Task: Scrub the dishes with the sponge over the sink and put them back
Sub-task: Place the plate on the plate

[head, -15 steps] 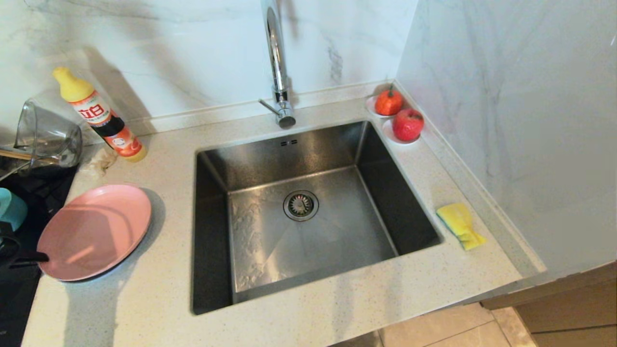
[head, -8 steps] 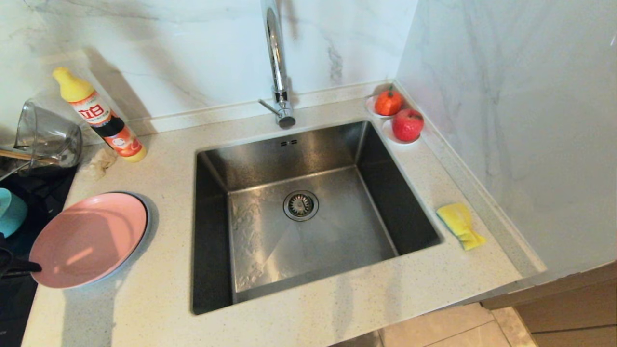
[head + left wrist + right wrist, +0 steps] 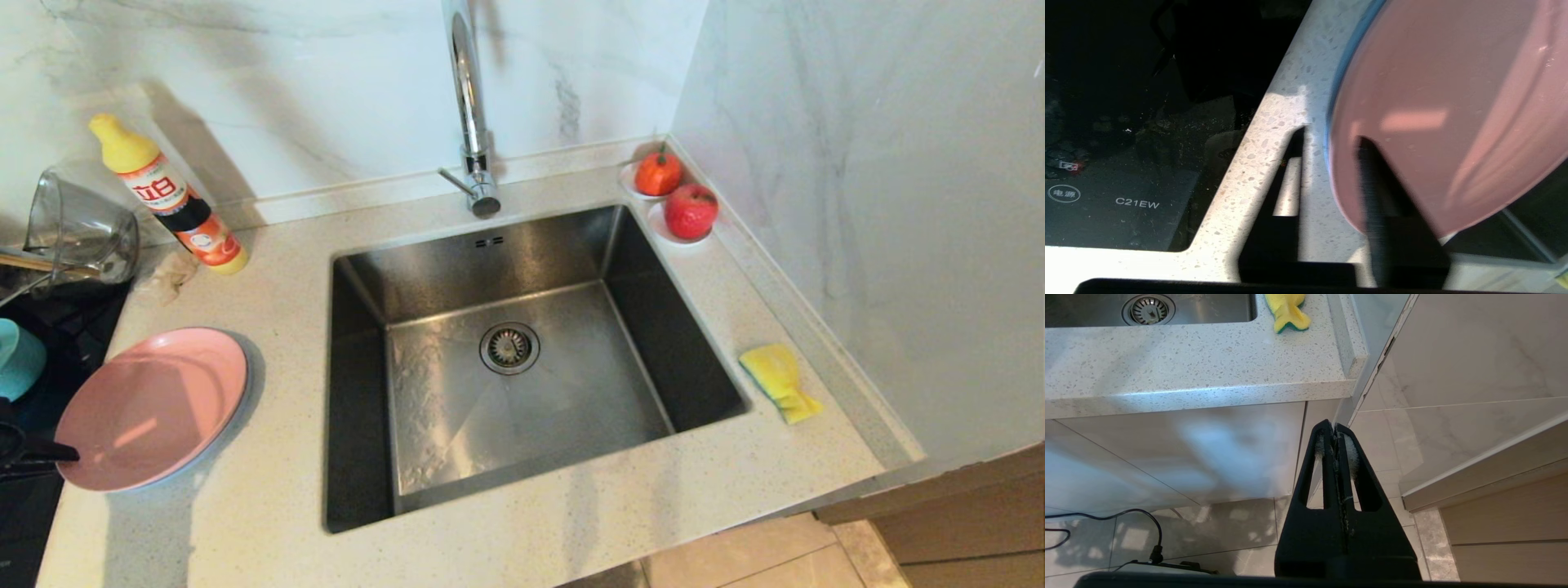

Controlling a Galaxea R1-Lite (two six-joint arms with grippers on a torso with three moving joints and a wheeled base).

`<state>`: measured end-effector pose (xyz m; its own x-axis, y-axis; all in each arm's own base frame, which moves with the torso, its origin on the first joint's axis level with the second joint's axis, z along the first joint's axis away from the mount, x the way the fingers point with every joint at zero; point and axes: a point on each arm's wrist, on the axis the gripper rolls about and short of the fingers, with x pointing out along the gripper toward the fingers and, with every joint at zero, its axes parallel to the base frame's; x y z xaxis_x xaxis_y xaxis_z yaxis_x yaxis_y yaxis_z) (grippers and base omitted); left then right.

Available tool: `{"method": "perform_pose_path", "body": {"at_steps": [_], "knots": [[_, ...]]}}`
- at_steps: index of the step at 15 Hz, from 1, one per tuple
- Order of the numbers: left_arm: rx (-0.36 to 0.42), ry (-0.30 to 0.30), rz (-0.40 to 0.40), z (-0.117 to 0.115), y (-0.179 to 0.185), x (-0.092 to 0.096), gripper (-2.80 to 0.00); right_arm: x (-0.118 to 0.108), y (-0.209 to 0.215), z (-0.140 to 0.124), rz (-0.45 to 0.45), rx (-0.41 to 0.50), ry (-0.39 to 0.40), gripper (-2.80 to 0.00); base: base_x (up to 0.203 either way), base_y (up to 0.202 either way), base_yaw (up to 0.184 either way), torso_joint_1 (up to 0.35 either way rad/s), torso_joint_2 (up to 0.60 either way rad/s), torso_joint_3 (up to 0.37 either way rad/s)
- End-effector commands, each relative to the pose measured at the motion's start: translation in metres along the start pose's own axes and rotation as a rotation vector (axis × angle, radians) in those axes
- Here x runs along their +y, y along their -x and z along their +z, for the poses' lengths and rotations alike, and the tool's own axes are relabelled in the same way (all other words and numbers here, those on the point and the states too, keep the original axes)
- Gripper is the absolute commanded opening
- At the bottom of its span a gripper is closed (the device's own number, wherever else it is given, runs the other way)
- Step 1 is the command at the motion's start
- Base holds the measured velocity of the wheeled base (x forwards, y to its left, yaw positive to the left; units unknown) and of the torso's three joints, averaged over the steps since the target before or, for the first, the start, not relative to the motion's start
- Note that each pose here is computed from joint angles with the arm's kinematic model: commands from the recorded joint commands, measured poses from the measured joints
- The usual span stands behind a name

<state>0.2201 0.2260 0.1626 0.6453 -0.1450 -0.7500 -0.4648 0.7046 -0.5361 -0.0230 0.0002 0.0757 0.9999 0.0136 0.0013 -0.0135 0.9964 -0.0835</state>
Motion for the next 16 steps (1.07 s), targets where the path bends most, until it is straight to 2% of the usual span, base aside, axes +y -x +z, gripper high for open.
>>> {"method": "perform_pose_path", "body": {"at_steps": [1, 6, 10, 14, 15, 16], "knots": [[-0.019, -0.006, -0.009, 0.003, 0.006, -0.004, 0.0, 0.0, 0.0, 0.0, 0.001, 0.001, 0.001, -2.8, 0.0, 0.0, 0.0, 0.0, 0.0, 0.0], [-0.064, -0.02, -0.011, 0.003, 0.021, -0.015, 0.0, 0.0, 0.0, 0.0, 0.0, 0.001, 0.001, -2.8, 0.0, 0.0, 0.0, 0.0, 0.0, 0.0], [-0.148, -0.024, -0.003, 0.014, 0.041, -0.027, 0.0, 0.0, 0.0, 0.0, 0.002, 0.001, 0.001, -2.8, 0.0, 0.0, 0.0, 0.0, 0.0, 0.0], [-0.243, -0.019, 0.039, 0.018, 0.069, -0.024, 0.0, 0.0, 0.0, 0.0, 0.0, 0.0, 0.001, -2.8, 0.0, 0.0, 0.0, 0.0, 0.0, 0.0], [-0.258, -0.013, 0.064, 0.017, 0.074, -0.022, -2.8, 0.0, 0.0, 0.0, 0.002, 0.0, 0.001, -2.8, 0.0, 0.0, 0.0, 0.0, 0.0, 0.0], [-0.268, -0.001, 0.095, 0.017, 0.076, -0.02, -2.8, 0.0, 0.0, 0.0, 0.001, 0.0, 0.001, -2.8, 0.0, 0.0, 0.0, 0.0, 0.0, 0.0]]}}
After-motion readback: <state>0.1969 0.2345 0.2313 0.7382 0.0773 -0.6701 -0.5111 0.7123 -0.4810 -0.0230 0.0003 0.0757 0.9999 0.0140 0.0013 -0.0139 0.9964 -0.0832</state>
